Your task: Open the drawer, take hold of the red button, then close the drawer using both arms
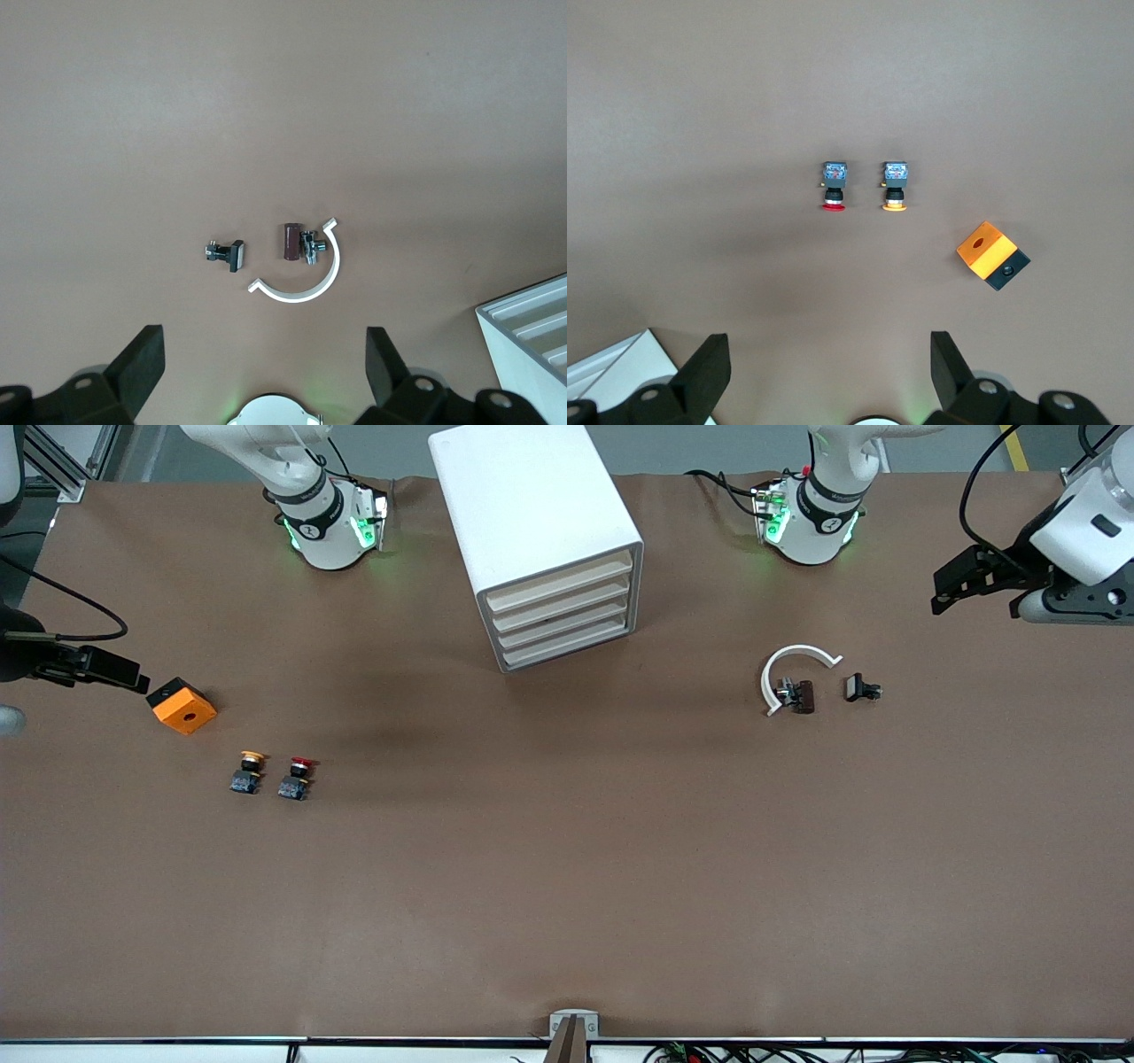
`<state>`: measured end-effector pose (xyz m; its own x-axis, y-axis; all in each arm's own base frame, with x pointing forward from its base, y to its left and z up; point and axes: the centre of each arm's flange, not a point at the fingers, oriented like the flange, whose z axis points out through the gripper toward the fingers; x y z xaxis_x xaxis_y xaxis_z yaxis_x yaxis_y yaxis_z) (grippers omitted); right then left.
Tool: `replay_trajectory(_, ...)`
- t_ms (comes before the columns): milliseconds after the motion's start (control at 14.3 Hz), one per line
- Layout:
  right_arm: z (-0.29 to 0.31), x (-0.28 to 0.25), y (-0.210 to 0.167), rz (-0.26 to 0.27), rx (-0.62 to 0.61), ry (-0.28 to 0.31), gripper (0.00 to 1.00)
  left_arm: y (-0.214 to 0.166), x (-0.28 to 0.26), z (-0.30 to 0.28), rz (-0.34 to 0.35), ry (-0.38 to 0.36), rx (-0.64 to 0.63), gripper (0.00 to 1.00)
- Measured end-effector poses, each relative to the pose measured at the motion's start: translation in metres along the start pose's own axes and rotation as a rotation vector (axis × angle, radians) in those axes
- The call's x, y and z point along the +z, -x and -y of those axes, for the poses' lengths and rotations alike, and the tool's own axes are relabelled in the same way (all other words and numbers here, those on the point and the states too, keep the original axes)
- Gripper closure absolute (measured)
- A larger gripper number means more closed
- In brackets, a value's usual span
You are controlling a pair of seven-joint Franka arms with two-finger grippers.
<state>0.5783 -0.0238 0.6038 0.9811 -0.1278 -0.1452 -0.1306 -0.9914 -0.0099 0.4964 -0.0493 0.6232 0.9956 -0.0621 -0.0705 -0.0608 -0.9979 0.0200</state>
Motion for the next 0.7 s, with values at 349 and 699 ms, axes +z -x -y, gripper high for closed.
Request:
replay_trajectory(349,0.021,-0.019,0.012,-0.017,-0.030,0.000,0.00,-0.001,-0.002,0.000,-0.004,0.000,0.001,0.00)
replay_trajectory(699,0.004,-0.046,0.031,-0.061,-0.007,-0.008,0.00,-0.001,-0.002,0.000,-0.004,0.000,-0.001,0.00)
